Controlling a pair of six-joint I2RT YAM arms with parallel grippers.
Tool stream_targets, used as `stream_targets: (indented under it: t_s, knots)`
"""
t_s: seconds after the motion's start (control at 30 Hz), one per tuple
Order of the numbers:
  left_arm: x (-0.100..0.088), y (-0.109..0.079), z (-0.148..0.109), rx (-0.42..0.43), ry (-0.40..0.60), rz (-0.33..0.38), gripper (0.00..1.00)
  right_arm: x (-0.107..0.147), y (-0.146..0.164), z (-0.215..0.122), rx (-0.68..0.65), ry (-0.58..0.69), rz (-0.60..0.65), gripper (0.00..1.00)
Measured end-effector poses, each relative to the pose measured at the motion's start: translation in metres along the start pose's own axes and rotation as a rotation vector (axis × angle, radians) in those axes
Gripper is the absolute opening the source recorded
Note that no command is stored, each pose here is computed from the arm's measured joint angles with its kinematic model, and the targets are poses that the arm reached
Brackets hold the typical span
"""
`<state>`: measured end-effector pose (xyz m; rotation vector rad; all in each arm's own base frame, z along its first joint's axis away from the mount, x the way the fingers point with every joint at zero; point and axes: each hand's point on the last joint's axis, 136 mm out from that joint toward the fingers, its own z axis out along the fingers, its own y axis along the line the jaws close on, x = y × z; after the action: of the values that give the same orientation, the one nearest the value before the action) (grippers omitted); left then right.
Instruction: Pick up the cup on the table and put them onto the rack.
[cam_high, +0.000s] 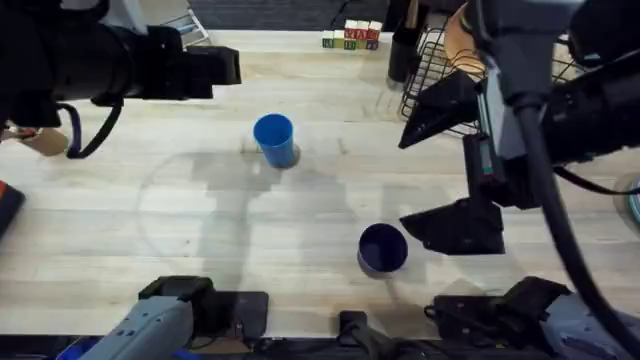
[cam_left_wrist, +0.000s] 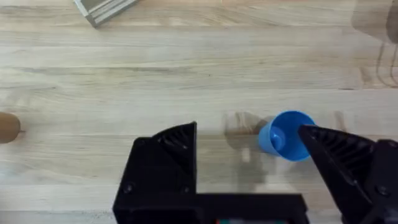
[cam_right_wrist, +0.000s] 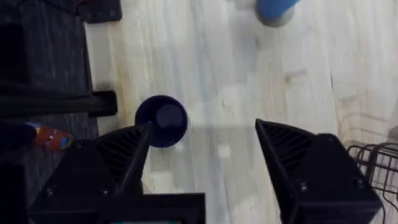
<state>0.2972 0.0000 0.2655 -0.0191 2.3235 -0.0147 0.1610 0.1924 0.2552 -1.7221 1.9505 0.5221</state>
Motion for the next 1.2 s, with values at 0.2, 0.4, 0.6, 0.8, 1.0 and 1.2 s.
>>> stream_targets:
  t_s: [0.2, 0.4, 0.6, 0.8, 1.0, 1.2]
  knots:
    - [0.0, 0.0, 0.0, 0.0, 0.0, 0.0, 0.993, 0.001, 0.002, 0.0, -0.007, 0.008, -0.002, 0.995]
    - [0.0, 0.0, 0.0, 0.0, 0.0, 0.0, 0.993, 0.012, 0.0, 0.0, 0.015, 0.061, 0.012, 0.995]
    - [0.0, 0.0, 0.0, 0.0, 0.0, 0.0, 0.993, 0.016, -0.004, 0.001, 0.033, 0.087, 0.014, 0.996]
    - [0.0, 0.0, 0.0, 0.0, 0.0, 0.0, 0.993, 0.021, -0.01, 0.013, 0.003, 0.129, 0.035, 0.997]
    - [0.0, 0.0, 0.0, 0.0, 0.0, 0.0, 0.994, 0.032, -0.012, 0.033, -0.071, 0.208, 0.08, 0.997]
    - [0.0, 0.0, 0.0, 0.0, 0.0, 0.0, 0.993, 0.043, -0.012, 0.052, -0.148, 0.288, 0.116, 0.997]
